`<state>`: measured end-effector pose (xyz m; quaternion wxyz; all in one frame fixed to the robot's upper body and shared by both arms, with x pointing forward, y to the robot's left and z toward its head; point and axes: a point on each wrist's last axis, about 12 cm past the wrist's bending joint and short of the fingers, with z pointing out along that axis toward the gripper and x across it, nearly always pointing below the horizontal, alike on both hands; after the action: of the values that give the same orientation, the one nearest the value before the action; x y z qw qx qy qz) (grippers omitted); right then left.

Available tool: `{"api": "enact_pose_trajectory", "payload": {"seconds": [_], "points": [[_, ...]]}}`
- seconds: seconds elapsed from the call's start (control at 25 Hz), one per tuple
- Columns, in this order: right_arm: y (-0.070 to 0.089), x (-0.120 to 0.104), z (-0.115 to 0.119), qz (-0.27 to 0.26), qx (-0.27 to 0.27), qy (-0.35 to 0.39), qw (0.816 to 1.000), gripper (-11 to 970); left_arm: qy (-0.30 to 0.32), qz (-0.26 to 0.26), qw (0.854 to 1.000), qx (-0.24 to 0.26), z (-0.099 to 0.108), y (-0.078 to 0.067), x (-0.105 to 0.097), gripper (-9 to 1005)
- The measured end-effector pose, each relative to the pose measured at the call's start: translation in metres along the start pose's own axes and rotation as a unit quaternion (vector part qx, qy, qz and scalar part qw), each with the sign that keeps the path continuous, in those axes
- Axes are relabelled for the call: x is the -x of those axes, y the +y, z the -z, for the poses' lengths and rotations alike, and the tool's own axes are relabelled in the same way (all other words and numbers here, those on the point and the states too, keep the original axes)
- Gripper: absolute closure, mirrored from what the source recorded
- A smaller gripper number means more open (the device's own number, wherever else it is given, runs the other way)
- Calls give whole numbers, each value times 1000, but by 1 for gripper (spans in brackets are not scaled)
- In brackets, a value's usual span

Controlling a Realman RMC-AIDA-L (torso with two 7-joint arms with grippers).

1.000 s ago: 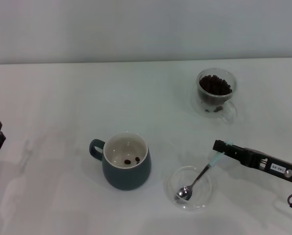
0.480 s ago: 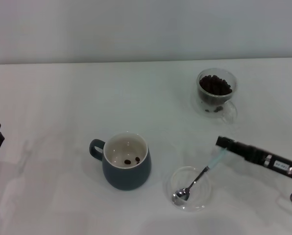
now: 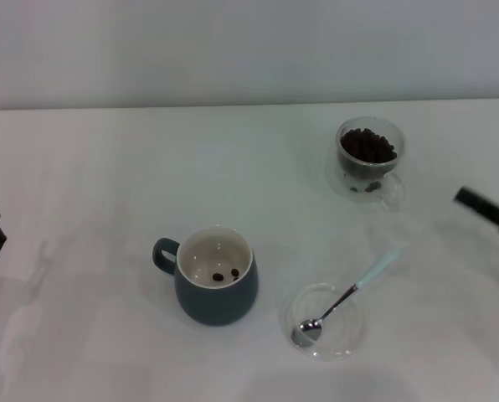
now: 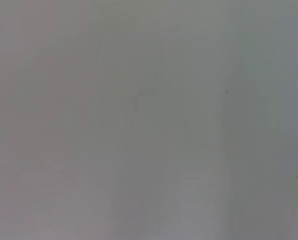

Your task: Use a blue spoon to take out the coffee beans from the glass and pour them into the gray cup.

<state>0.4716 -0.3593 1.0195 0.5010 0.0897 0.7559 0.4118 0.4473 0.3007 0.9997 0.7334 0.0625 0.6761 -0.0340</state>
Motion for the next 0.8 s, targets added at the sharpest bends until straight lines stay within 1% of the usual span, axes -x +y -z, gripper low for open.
{"api": "enact_pose_trajectory", "payload": {"seconds": [0.08,0.16,0.2,0.28,0.36,0.4,0.48,0.52,0.6,0.68,0.8], "points": [[0,7,6,23,-1,-49,999,523,0,0,1000,0,0,0,0,195],[2,9,8,73,-6,-93,993,509,0,4,1000,3,1,1,0,195],[3,9,8,110,-14,-112,988,502,0,7,1000,6,1,1,0,195],[5,5,7,213,-44,-147,965,488,-1,15,1000,14,1,2,0,195],[4,0,5,301,-81,-163,936,474,-2,34,999,24,0,2,0,194],[3,-3,4,337,-101,-167,921,467,-2,41,999,24,0,2,0,194],[2,-7,-2,386,-133,-164,898,454,-2,59,998,26,-1,3,0,194],[2,-8,-5,404,-143,-161,889,447,-2,65,997,29,0,4,0,194],[2,-10,-7,419,-152,-156,881,433,-1,74,997,32,0,7,0,195],[2,-11,-7,413,-152,-157,884,355,0,75,997,33,1,7,-1,195],[1,-12,-5,385,-149,-161,896,237,1,76,996,36,3,8,-1,194]]}}
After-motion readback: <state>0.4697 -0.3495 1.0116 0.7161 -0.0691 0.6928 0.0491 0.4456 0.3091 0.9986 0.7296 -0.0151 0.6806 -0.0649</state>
